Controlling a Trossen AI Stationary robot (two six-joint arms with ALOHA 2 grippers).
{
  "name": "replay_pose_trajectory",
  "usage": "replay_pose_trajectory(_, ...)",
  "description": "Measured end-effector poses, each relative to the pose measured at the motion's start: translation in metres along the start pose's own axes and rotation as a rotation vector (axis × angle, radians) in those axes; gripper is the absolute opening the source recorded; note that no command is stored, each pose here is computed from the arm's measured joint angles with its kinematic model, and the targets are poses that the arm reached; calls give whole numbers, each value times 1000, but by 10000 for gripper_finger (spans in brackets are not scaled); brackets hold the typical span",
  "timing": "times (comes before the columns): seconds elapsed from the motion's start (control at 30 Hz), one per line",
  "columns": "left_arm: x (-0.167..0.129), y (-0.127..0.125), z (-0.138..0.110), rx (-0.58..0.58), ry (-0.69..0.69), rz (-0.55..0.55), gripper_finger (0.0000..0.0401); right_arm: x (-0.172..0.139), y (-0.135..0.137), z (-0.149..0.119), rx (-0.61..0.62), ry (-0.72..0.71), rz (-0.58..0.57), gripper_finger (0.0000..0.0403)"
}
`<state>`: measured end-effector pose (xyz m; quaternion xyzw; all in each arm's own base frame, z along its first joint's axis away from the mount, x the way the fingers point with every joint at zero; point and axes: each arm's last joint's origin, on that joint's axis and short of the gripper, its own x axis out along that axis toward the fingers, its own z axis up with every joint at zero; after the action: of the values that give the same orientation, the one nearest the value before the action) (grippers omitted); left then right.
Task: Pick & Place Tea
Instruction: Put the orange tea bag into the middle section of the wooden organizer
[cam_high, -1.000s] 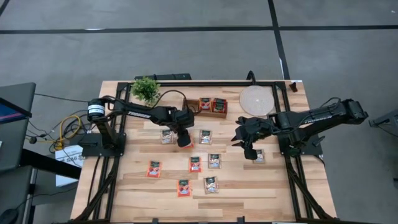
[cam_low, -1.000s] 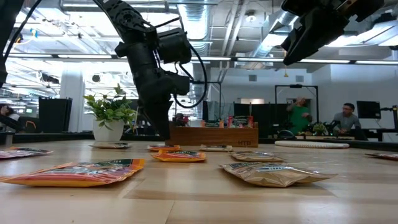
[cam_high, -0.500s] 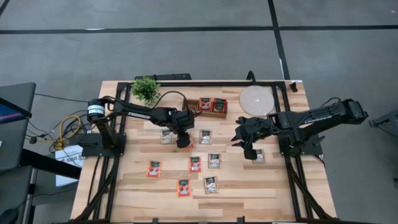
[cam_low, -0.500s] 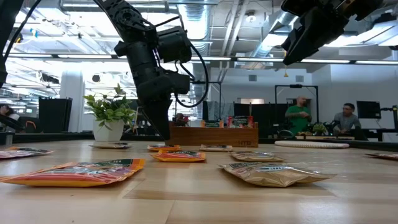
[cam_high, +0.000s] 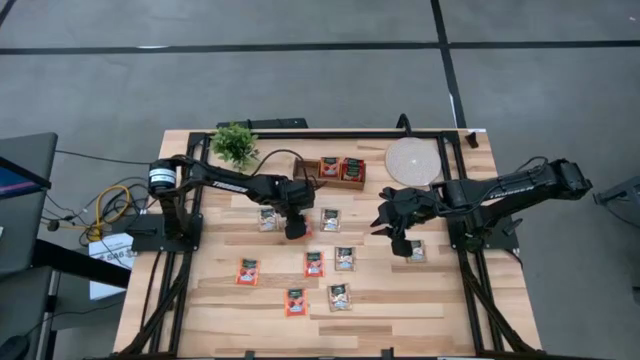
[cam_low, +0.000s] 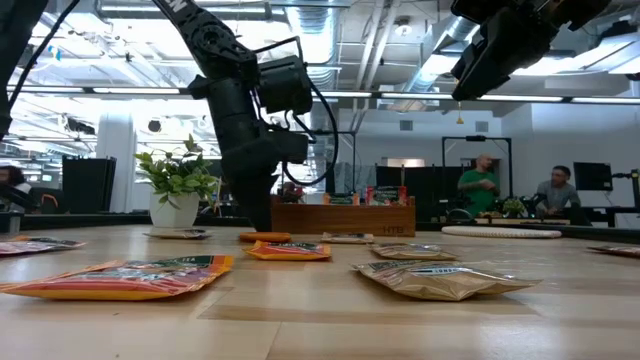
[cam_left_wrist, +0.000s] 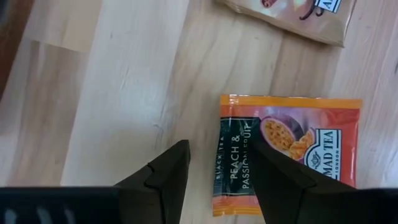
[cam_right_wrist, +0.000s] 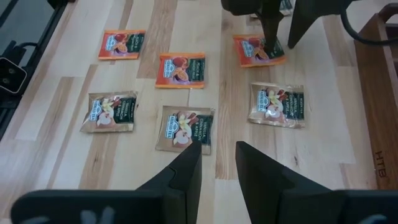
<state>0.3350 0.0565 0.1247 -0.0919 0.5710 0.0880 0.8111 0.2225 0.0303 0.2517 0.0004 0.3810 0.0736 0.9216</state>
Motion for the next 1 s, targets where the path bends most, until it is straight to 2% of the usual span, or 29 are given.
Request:
replay_pose_trajectory(0.17, -2, 0, 0, 0, -11, -2, 155, 0, 0, 0, 0, -1, 0, 91)
replay_pose_trajectory(0.3, -3, 0, 0, -5, -12, -2, 135, 0, 0, 0, 0, -1, 0, 91)
replay_pose_trajectory(0.53, -2, 1, 0, -6, -11, 15, 81, 0, 0, 0, 0, -1, 1, 91)
replay_pose_trajectory(0.77, -2, 1, 0, -4, -14, 42, 9, 0, 0, 0, 0, -1, 0, 91)
replay_pose_trajectory(1.0, -5, -2, 0, 23, -24, 96, 1, 0, 0, 0, 0, -4, 0, 91)
